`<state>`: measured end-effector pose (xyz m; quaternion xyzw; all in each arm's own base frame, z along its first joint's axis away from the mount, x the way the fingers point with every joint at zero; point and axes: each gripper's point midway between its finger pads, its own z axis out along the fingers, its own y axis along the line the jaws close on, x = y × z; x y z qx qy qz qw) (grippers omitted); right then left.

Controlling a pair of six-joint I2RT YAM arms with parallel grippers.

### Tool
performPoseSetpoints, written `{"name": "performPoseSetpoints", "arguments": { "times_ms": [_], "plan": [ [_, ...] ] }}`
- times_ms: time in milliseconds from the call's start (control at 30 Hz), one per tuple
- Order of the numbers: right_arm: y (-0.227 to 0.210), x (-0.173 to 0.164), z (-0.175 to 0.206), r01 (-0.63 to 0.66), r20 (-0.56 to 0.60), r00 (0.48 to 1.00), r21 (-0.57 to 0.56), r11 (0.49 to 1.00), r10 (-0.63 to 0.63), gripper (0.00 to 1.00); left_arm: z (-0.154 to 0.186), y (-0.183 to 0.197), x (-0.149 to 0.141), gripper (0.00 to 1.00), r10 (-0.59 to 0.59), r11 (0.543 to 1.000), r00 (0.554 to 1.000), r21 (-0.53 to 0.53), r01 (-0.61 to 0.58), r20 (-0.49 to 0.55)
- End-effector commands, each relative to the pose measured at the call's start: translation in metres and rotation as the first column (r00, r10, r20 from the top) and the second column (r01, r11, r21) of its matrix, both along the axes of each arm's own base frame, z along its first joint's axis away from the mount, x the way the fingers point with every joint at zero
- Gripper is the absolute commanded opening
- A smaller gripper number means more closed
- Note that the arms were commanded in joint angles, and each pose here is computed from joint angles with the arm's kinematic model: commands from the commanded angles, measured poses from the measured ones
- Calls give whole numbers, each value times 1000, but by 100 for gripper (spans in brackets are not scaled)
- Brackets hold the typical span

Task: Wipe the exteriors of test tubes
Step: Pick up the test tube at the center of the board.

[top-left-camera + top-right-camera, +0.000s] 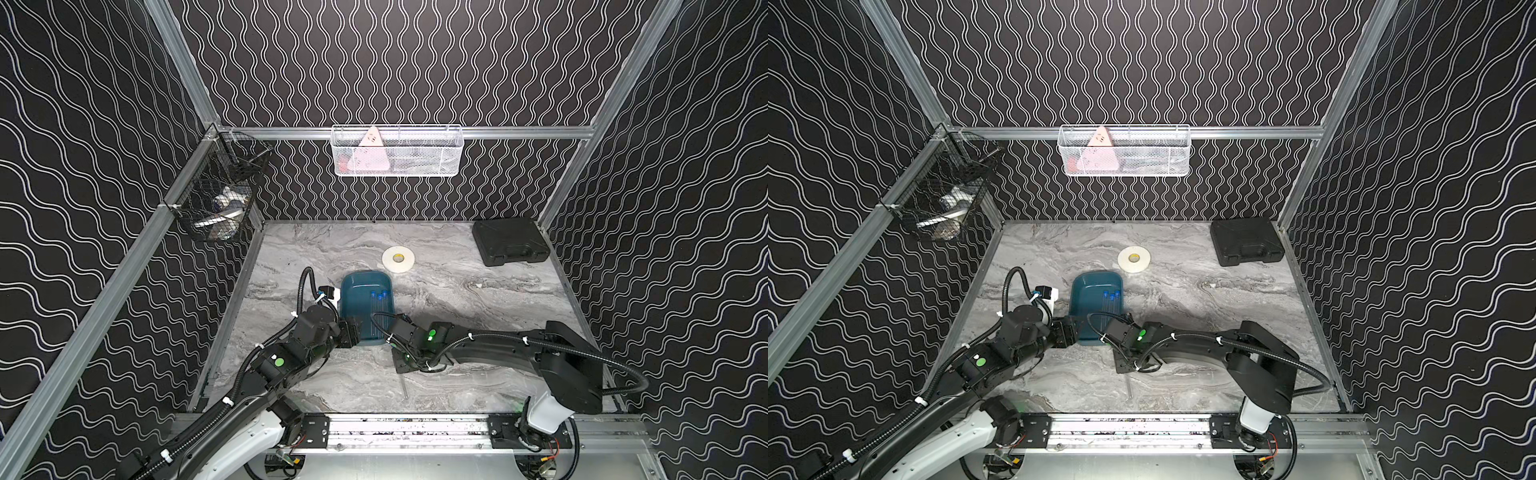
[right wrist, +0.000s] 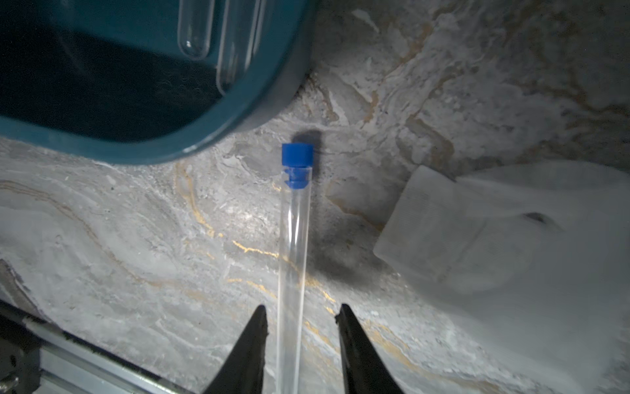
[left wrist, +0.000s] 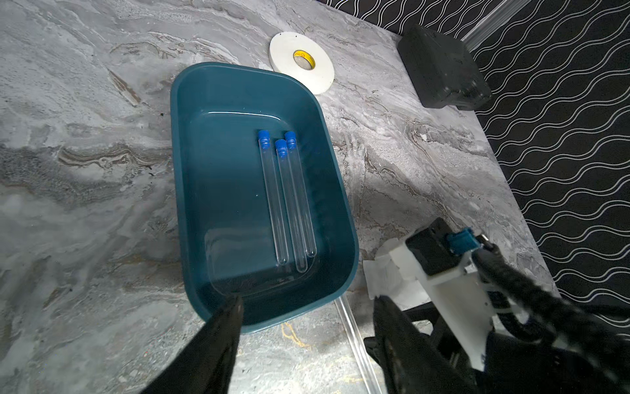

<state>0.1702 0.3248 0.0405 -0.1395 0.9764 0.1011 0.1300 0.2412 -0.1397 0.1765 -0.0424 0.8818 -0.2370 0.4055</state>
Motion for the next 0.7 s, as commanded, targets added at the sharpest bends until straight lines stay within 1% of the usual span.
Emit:
{"name": "performPoseSetpoints", "arguments": {
  "times_ms": [0, 100, 233, 367, 533, 667],
  "plan": [
    [9, 5, -5, 4, 17, 1000, 3, 1000, -4, 34, -2, 3, -1, 66, 10, 1000, 1000, 14, -9, -6],
    [13, 4, -11, 0, 16, 1000, -12, 1000, 0, 32, 0, 4, -1, 66, 10, 1000, 1000, 11, -10, -3],
    [4, 3, -23, 16, 12, 1000, -79, 997, -15, 29, 0, 4, -2, 66, 12, 1000, 1000, 10, -12, -4],
    [-5, 2, -33, 33, 5, 999, -118, 992, -33, 25, 0, 3, -3, 67, 0, 1000, 1000, 8, 0, -2],
    [-7, -3, -40, 39, -14, 999, -107, 993, -40, 20, 1, -8, -2, 68, -52, 999, 999, -9, 52, -10],
    [-10, -1, -32, 57, 7, 998, -72, 996, -57, 15, 3, -13, -2, 68, -72, 997, 997, -16, 72, -16]
  ]
}}
